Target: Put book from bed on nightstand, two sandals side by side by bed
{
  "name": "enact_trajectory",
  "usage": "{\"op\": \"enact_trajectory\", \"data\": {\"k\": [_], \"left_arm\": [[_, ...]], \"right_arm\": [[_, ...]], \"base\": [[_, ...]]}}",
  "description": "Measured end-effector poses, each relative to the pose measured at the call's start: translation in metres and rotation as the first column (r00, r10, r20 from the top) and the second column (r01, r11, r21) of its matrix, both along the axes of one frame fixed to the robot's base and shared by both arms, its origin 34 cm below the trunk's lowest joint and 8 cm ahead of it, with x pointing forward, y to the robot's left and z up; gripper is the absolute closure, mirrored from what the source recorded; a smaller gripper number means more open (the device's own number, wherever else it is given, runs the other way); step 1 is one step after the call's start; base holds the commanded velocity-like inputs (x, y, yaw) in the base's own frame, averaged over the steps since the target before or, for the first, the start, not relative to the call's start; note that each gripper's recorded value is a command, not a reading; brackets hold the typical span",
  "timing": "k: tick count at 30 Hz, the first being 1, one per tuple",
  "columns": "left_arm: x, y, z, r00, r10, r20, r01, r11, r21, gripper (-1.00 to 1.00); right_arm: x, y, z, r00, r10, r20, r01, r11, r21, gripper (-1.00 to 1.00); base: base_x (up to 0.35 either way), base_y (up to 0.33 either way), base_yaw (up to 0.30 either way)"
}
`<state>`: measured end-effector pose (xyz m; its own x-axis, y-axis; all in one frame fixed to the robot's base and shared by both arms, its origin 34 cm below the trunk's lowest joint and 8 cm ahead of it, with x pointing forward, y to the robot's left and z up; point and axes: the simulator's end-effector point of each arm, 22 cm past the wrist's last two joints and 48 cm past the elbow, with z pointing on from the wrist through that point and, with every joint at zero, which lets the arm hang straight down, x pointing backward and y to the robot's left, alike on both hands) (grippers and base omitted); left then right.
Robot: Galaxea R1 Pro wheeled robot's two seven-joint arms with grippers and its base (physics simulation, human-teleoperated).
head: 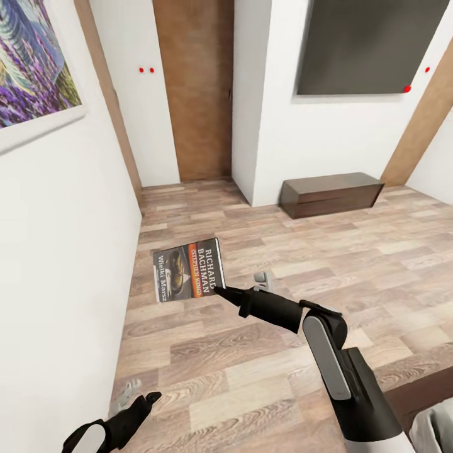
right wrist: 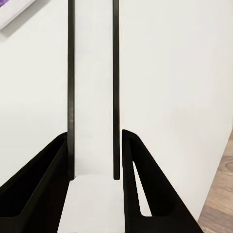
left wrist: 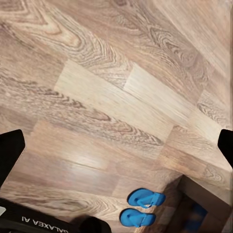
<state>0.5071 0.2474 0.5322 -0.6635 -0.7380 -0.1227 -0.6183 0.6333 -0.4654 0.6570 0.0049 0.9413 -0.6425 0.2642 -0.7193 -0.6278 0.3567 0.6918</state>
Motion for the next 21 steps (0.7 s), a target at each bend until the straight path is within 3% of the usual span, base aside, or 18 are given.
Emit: {"op": "enact_trajectory", "data": {"k": [10, 21], "left_arm": [[0.004, 0.000, 0.005, 1.000, -0.004, 0.014, 0.004, 1.000, 0.003, -1.00], [0.008, -0.001, 0.011, 1.000, -0.008, 0.028, 0.008, 1.000, 0.005, -1.00]], "right_arm": [[-0.001, -0.001, 0.007, 1.000, -0.001, 0.014, 0.001, 1.000, 0.000, 1.00], [-0.002, -0.004, 0.014, 1.000, -0.005, 0.030, 0.006, 1.000, -0.004, 1.00]], "base": [[0.313, 0.123, 0.158], [0.327, -0.082, 0.158]]}}
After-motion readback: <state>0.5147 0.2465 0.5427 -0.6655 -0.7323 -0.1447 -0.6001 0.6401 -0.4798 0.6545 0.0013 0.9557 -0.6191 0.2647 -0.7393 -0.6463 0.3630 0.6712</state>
